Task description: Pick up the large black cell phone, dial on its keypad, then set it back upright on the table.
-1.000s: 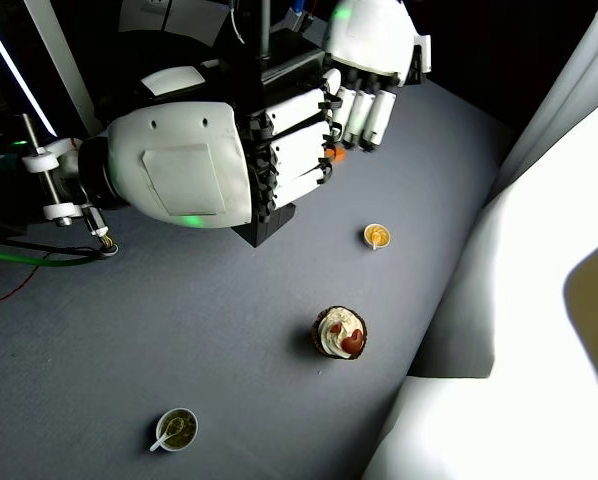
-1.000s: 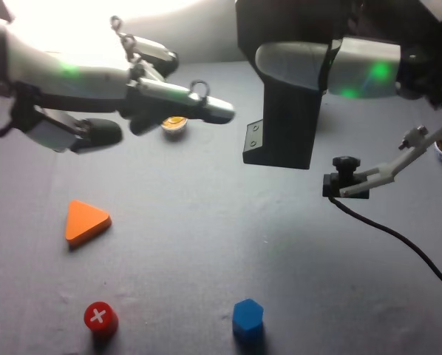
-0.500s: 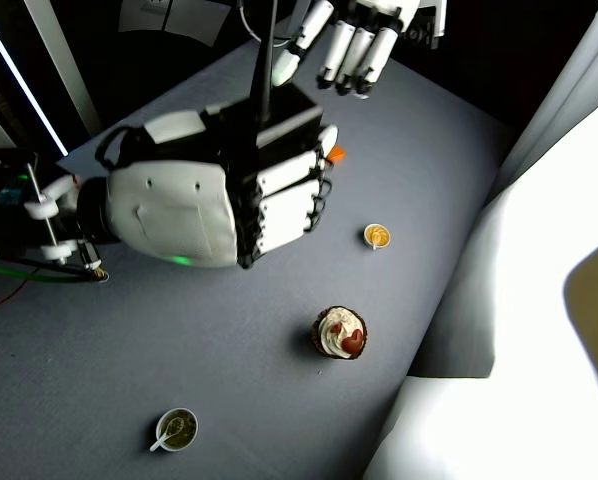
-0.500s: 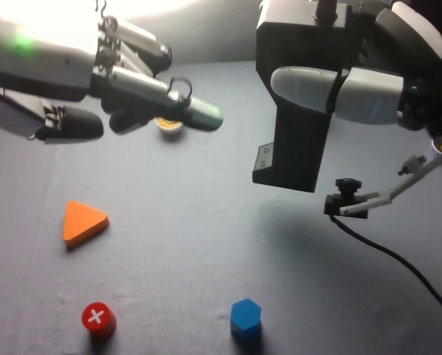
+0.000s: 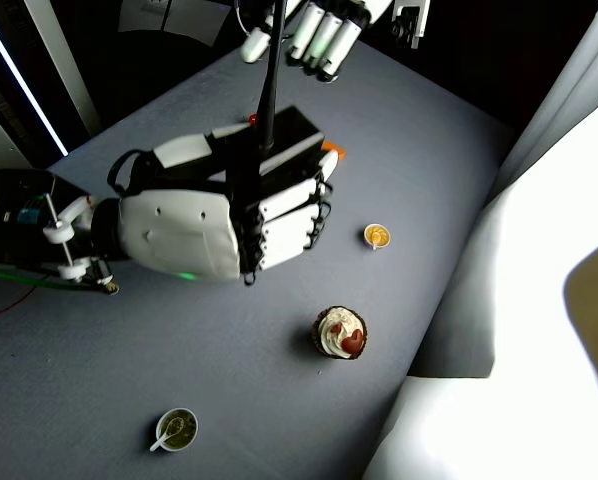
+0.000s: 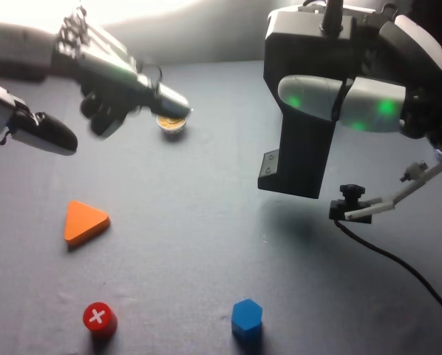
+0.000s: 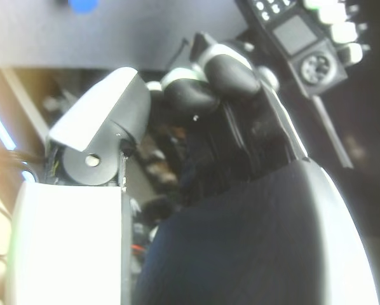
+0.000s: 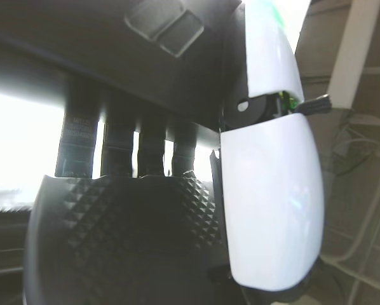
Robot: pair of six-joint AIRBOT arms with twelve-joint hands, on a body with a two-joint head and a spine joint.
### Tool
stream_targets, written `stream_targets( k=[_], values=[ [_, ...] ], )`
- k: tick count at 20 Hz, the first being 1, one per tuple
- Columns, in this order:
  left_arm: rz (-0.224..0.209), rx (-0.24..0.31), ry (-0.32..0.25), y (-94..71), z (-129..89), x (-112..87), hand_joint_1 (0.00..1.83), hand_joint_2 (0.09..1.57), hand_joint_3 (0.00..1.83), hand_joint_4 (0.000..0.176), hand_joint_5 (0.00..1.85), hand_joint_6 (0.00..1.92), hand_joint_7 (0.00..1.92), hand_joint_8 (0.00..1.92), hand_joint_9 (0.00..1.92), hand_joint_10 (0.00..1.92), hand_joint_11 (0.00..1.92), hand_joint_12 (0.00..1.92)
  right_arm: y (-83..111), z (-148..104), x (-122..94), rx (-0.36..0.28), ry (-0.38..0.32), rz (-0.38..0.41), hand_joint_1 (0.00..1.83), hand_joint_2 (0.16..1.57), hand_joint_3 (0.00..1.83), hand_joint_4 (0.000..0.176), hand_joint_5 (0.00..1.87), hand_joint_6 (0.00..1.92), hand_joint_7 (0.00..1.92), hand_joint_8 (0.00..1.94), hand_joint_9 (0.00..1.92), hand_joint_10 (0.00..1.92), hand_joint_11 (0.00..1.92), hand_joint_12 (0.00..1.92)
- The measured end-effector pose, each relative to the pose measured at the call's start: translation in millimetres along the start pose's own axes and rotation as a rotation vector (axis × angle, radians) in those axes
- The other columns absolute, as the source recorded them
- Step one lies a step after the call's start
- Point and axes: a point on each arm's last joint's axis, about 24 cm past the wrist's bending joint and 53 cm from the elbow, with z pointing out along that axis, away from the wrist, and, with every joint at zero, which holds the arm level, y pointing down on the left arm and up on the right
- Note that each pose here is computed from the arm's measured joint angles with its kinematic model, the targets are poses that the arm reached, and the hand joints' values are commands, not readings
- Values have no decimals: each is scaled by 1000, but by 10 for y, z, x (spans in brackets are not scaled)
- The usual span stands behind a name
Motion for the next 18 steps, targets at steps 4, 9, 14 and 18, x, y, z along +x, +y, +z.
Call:
stream_targets(
  k=[4, 9, 14, 18],
  values=[
    [-88, 74, -172, -148, 9, -418, 191, 1213, 0, 17, 399, 0, 533, 11, 485, 146, 85, 1106, -4, -16, 28, 2, 27, -3, 1354, 1188, 0, 0, 866, 972, 728, 1388, 832, 1421, 832, 1351],
    [-172, 62, -310, -82, -40, -730, 0, 1161, 0, 41, 323, 1, 279, 5, 255, 1, 0, 564, -23, -88, -61, -3, 27, -16, 1361, 1168, 0, 0, 903, 935, 790, 1316, 842, 1386, 840, 1355],
    [-257, -21, -344, 135, -15, -777, 0, 1113, 0, 34, 252, 0, 240, 2, 178, 2, 0, 436, -24, -146, -131, -36, 27, -11, 1361, 1162, 0, 0, 909, 936, 796, 1293, 854, 1371, 863, 1385],
    [-390, -57, -368, 257, 27, -784, 0, 1158, 9, 17, 270, 3, 244, 2, 163, 1, 0, 361, -46, -167, -155, -48, 17, -1, 1366, 1148, 0, 0, 909, 930, 856, 1196, 879, 1344, 872, 1389]
  ],
)
